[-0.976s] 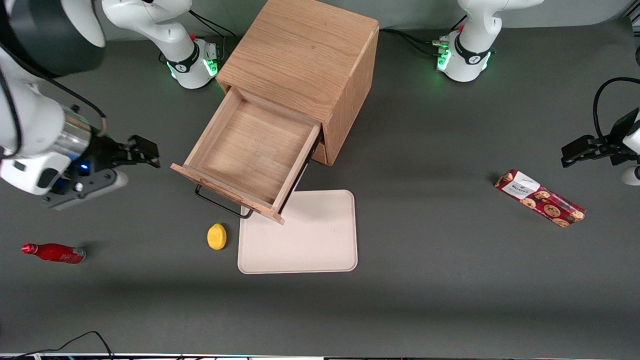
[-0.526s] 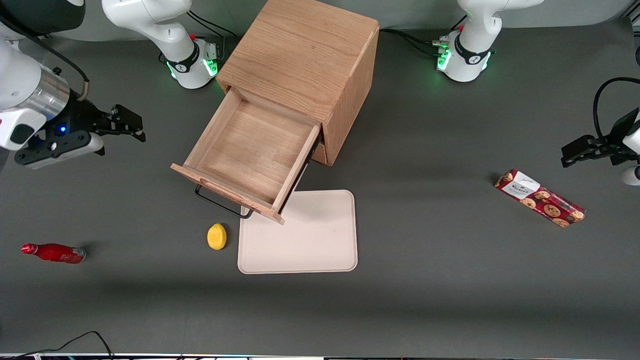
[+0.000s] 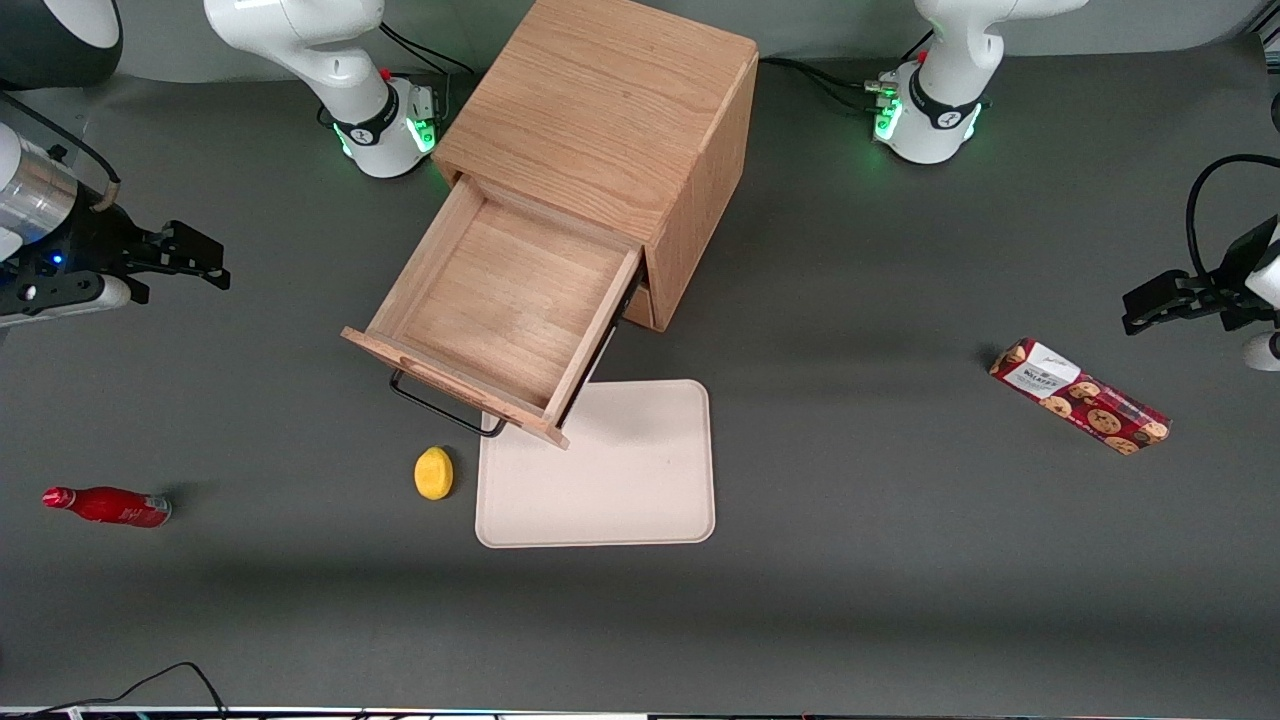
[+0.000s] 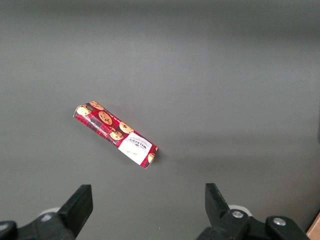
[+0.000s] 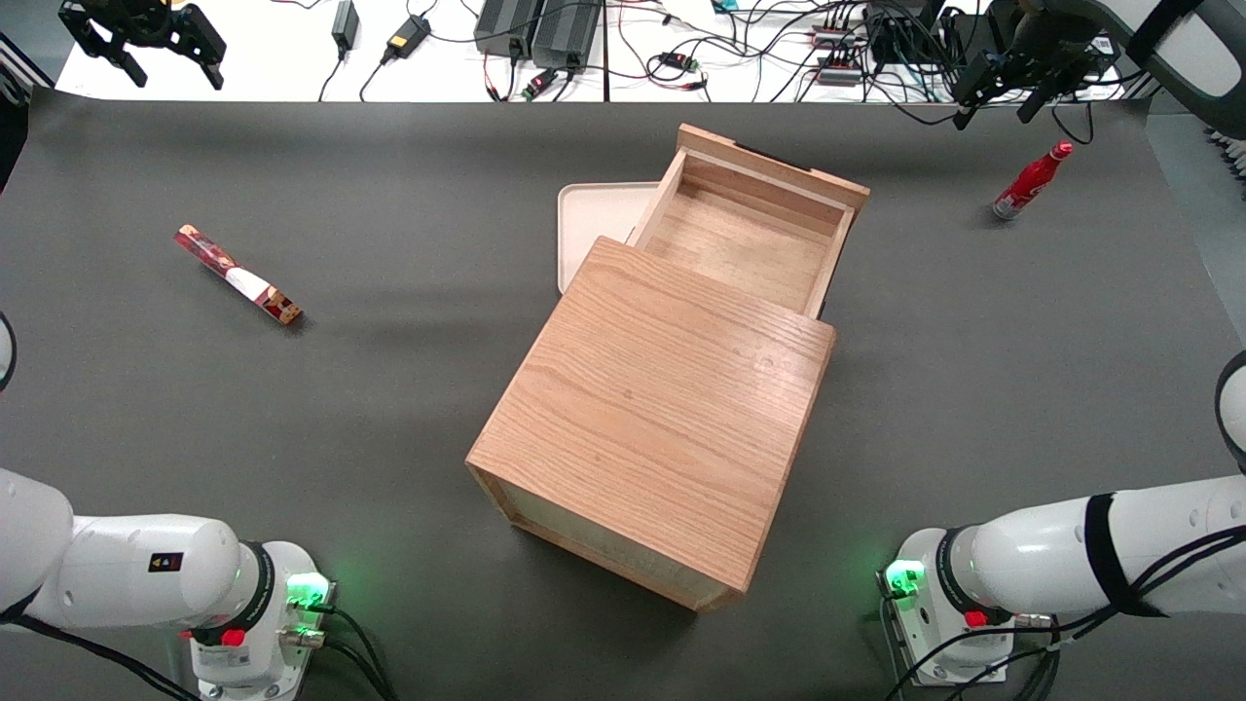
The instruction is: Open upper drawer
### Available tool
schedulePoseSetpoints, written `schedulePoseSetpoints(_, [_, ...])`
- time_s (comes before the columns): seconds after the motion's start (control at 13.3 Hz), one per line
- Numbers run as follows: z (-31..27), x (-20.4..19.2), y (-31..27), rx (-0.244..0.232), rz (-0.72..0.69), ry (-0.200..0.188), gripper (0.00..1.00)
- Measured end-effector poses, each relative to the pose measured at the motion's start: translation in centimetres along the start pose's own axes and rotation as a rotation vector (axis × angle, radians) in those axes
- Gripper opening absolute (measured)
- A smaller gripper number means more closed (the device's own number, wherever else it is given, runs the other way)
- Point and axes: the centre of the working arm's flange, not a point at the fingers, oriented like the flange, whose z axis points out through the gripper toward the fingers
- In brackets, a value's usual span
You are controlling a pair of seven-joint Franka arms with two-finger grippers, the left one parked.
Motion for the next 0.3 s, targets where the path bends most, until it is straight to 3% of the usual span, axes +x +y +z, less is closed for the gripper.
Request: schedulePoseSetpoints(0.3, [-0.70,0.14,0.10,-0.002,0.002,0.017,1.00])
